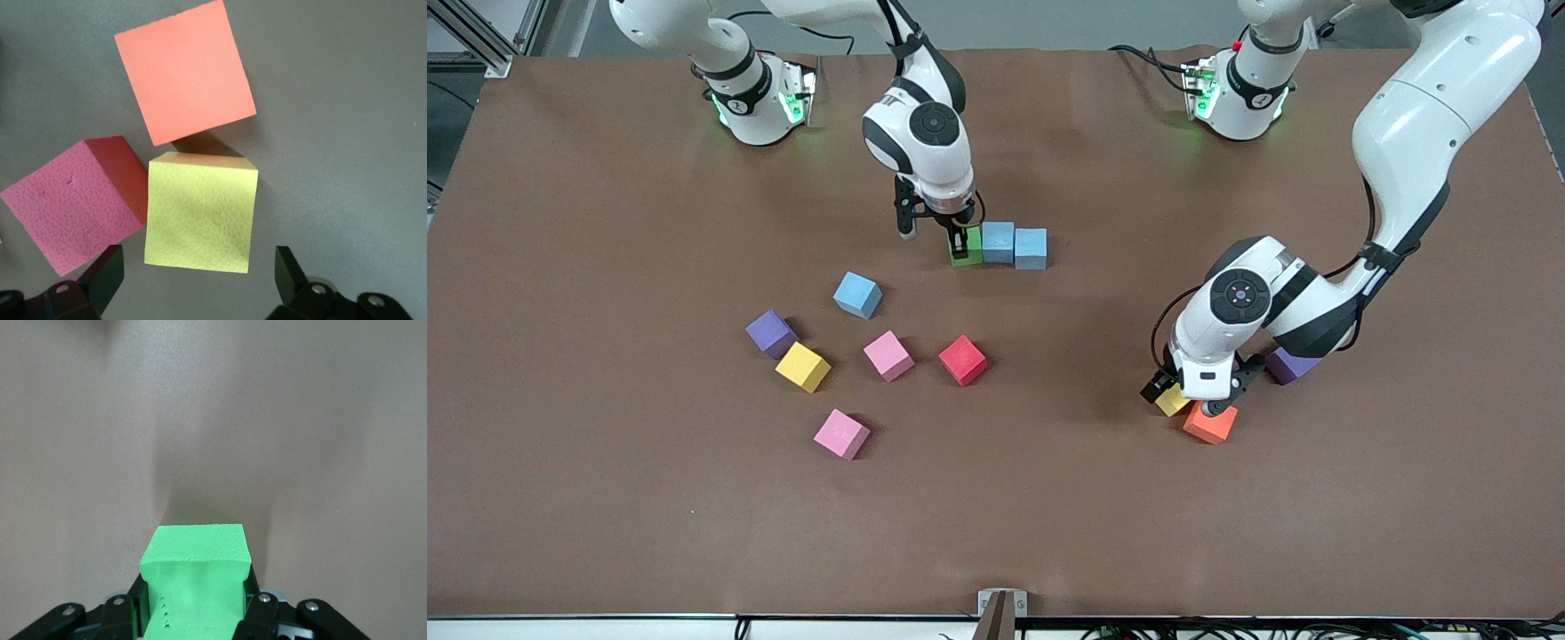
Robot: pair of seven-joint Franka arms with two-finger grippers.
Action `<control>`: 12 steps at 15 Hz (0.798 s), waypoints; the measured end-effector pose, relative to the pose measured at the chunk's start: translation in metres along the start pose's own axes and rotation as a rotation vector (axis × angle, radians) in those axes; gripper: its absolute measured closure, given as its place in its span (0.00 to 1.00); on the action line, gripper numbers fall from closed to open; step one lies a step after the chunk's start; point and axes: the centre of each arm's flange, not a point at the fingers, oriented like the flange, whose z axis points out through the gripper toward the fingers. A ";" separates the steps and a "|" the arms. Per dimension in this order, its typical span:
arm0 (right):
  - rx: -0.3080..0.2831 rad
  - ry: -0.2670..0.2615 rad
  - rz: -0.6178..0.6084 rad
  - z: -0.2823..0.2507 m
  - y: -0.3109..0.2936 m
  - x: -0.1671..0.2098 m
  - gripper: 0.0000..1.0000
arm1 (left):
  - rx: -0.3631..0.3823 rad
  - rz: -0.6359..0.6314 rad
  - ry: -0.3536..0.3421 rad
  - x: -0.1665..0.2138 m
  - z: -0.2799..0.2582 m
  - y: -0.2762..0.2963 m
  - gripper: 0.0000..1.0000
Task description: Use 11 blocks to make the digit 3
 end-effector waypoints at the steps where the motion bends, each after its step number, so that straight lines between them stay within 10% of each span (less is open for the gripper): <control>1: -0.001 0.001 0.000 0.001 0.000 0.000 0.38 | 0.001 0.000 0.000 0.000 0.001 0.000 0.00; 5: -0.003 0.005 0.002 0.004 -0.001 0.001 0.03 | 0.010 0.002 -0.007 -0.002 0.006 -0.003 0.00; 12: -0.030 0.031 -0.007 0.000 -0.004 0.000 0.00 | 0.018 0.008 -0.019 -0.007 0.013 -0.003 0.00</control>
